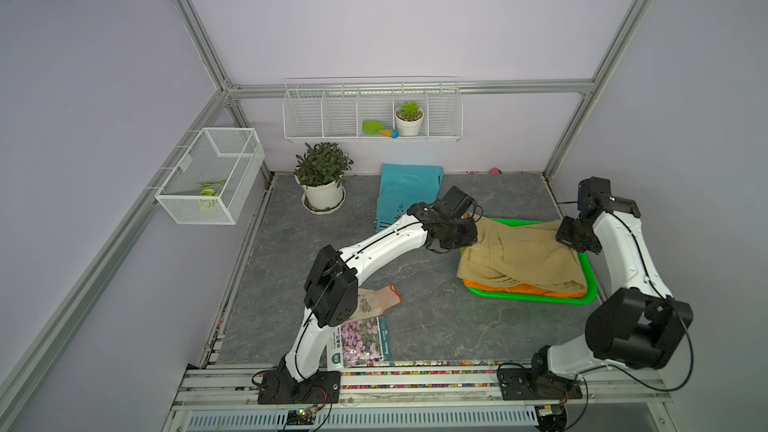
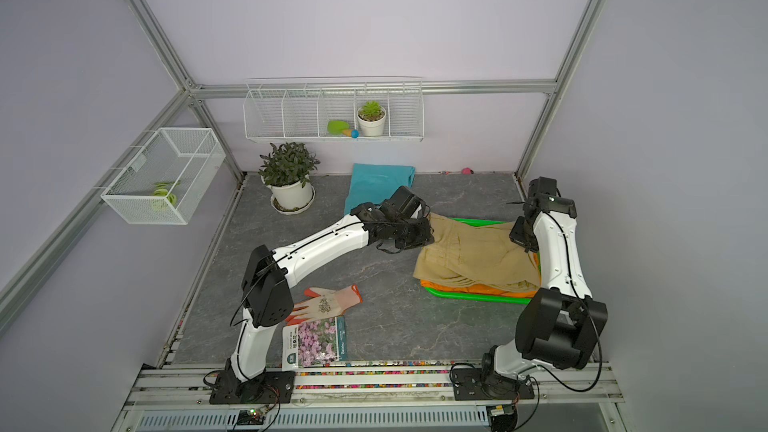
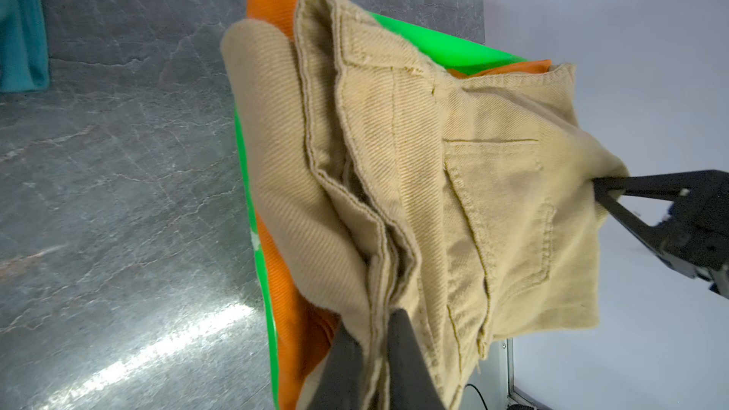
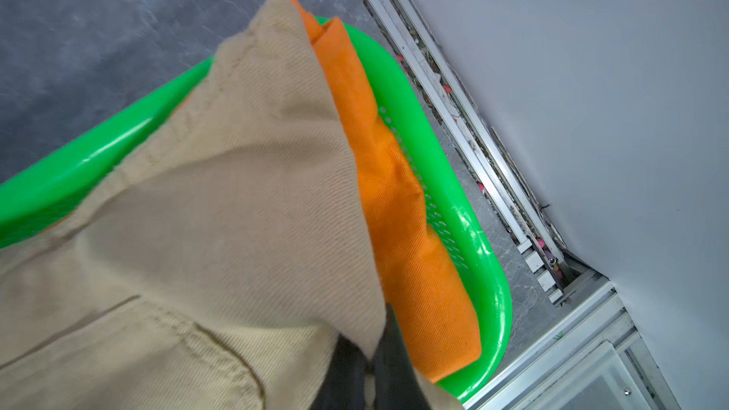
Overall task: Put the folded long pants in the basket
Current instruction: Place the long pant in the basket.
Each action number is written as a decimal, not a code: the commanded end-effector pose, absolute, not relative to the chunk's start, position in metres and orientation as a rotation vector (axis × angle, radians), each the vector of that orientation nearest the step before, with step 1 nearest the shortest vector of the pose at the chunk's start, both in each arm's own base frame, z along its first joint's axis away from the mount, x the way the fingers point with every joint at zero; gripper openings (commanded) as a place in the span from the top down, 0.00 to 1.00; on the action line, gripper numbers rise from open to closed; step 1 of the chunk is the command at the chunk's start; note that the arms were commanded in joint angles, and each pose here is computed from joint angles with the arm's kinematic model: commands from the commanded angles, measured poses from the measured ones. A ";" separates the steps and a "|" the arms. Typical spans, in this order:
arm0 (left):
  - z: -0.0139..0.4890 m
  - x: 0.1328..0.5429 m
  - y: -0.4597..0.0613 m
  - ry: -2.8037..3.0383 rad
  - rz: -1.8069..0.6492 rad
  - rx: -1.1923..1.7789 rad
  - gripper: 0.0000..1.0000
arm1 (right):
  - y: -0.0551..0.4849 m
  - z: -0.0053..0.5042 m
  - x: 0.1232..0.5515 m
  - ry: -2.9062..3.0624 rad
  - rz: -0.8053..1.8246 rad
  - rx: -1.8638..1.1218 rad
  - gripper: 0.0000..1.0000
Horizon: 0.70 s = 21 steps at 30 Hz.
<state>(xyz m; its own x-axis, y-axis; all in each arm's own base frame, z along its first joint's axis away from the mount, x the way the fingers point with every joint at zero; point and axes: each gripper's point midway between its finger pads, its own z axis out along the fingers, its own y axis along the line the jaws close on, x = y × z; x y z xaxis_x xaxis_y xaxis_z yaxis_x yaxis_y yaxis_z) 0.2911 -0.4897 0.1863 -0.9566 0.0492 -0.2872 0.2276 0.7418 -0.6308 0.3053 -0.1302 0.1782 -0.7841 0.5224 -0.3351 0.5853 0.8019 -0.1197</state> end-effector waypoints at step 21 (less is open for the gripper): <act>0.129 0.270 -0.511 2.867 -1.014 0.237 1.00 | -0.179 0.161 0.306 2.757 -0.749 0.908 1.00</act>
